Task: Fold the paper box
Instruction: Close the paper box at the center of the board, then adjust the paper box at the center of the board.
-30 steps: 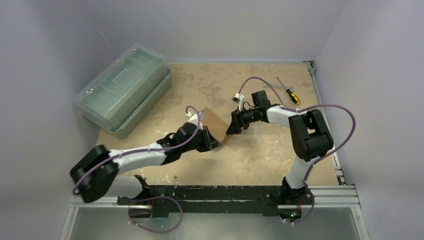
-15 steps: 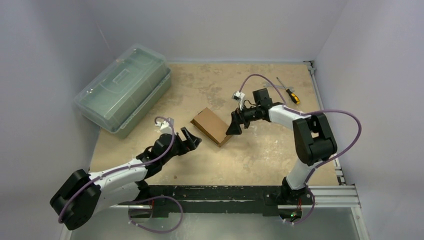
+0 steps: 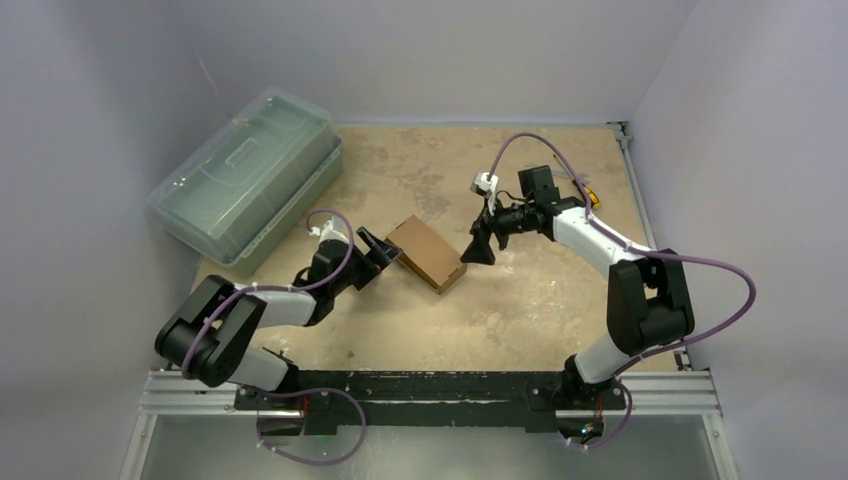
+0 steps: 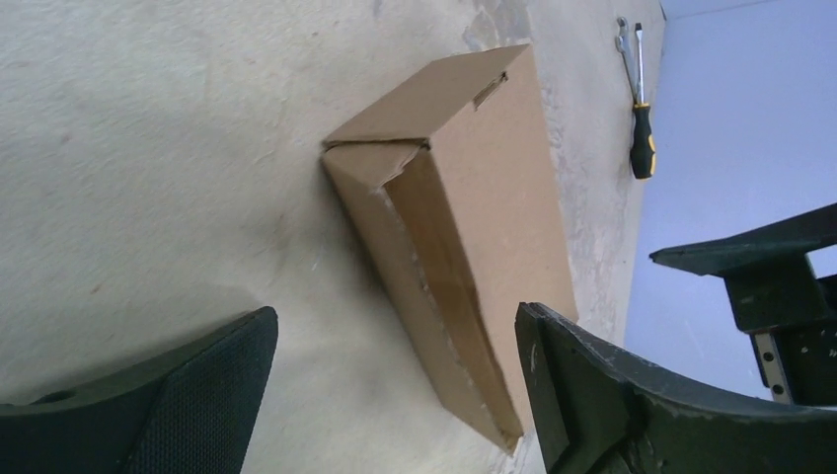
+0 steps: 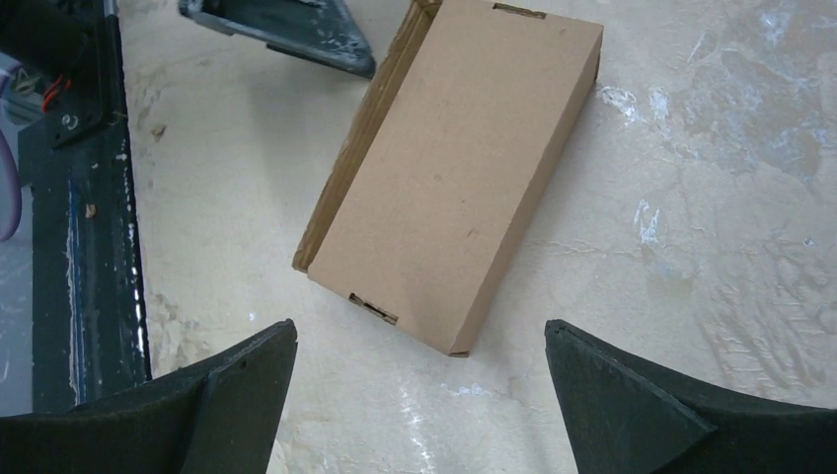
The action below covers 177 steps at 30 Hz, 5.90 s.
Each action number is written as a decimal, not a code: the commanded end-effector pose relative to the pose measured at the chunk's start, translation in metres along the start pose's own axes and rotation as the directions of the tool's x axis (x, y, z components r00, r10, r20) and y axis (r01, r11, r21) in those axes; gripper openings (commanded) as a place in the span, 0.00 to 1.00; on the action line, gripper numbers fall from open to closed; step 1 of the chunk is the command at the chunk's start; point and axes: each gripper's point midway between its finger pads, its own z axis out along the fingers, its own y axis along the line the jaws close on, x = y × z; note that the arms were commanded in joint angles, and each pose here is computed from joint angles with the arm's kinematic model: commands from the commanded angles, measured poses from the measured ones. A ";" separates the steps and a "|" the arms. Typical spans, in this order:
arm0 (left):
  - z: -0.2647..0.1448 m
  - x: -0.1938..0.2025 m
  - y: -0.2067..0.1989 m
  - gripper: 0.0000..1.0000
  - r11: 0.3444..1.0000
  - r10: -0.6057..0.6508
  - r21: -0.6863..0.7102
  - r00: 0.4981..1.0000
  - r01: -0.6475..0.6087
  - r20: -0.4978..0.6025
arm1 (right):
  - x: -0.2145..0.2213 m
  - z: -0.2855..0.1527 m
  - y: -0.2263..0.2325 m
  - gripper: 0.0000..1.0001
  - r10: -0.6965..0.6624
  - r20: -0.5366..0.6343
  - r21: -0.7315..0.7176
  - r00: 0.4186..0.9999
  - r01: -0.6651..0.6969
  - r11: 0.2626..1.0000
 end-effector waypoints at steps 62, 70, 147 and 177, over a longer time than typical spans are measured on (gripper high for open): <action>0.038 0.016 0.019 0.00 0.968 0.079 -0.217 0.971 -0.129 -0.226 | -0.019 0.042 -0.085 0.16 0.050 -0.032 0.477 0.998 -0.028 0.878; 0.071 0.027 0.005 0.00 0.954 0.118 -0.235 0.955 -0.185 -0.273 | 0.010 0.074 -0.059 0.15 -0.009 -0.184 0.358 0.983 0.075 0.931; 0.003 0.148 -0.081 0.00 0.953 0.296 0.059 0.878 -0.297 -0.377 | 0.082 0.050 0.012 0.20 -0.064 -0.425 0.248 0.903 0.184 0.951; 0.002 0.098 -0.033 0.00 0.898 0.372 -0.128 0.881 -0.421 -0.293 | 0.065 0.018 -0.032 0.36 -0.005 -0.356 0.364 0.934 0.144 0.920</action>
